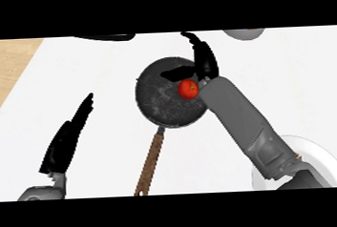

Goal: Pick the tomato from the plate and place it in the pan

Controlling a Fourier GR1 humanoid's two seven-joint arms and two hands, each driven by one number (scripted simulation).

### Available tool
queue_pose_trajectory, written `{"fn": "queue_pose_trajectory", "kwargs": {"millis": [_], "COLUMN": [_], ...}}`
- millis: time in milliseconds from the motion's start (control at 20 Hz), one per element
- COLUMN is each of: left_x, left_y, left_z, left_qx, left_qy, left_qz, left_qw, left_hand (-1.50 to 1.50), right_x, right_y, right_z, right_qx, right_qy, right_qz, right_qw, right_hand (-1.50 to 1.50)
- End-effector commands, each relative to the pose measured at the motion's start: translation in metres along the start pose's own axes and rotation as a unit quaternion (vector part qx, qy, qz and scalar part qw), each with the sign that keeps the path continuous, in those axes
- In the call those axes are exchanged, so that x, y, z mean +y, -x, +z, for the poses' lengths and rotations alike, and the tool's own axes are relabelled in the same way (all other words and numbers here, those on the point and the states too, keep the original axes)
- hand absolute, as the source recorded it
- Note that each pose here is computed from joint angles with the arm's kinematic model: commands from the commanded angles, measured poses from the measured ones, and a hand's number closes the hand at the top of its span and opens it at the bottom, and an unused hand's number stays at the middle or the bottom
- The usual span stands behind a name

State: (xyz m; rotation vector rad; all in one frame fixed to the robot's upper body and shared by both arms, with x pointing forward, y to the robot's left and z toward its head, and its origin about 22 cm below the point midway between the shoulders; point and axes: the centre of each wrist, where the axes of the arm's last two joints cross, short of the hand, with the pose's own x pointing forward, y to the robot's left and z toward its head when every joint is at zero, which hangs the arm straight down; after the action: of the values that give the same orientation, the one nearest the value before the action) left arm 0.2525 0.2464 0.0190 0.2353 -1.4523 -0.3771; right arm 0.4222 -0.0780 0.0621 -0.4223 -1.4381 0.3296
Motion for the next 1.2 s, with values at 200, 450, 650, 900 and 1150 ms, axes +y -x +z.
{"fn": "queue_pose_trajectory", "kwargs": {"millis": [200, 450, 650, 900, 1150], "left_x": [0.009, 0.010, 0.025, 0.025, 0.024], "left_y": [0.005, 0.019, 0.033, 0.025, 0.028], "left_z": [0.011, 0.015, 0.030, 0.030, 0.030], "left_qx": [0.015, 0.027, 0.045, 0.054, 0.052], "left_qy": [-0.013, -0.054, -0.057, -0.064, -0.058], "left_qz": [-0.003, 0.005, 0.005, 0.011, 0.002], "left_qw": [0.9998, 0.9982, 0.9974, 0.9964, 0.9970], "left_hand": [0.00, 0.00, 0.00, 0.00, 0.00], "right_x": [-0.010, -0.039, -0.065, -0.106, -0.166], "right_y": [0.018, 0.047, 0.063, 0.100, 0.157], "right_z": [-0.007, -0.012, -0.016, -0.011, 0.011], "right_qx": [0.028, 0.008, -0.026, -0.033, -0.034], "right_qy": [0.140, 0.164, 0.155, 0.166, 0.156], "right_qz": [-0.093, -0.130, -0.119, -0.089, -0.086], "right_qw": [0.985, 0.978, 0.980, 0.982, 0.983], "right_hand": [-1.50, -1.50, -1.50, -1.50, -1.50]}}
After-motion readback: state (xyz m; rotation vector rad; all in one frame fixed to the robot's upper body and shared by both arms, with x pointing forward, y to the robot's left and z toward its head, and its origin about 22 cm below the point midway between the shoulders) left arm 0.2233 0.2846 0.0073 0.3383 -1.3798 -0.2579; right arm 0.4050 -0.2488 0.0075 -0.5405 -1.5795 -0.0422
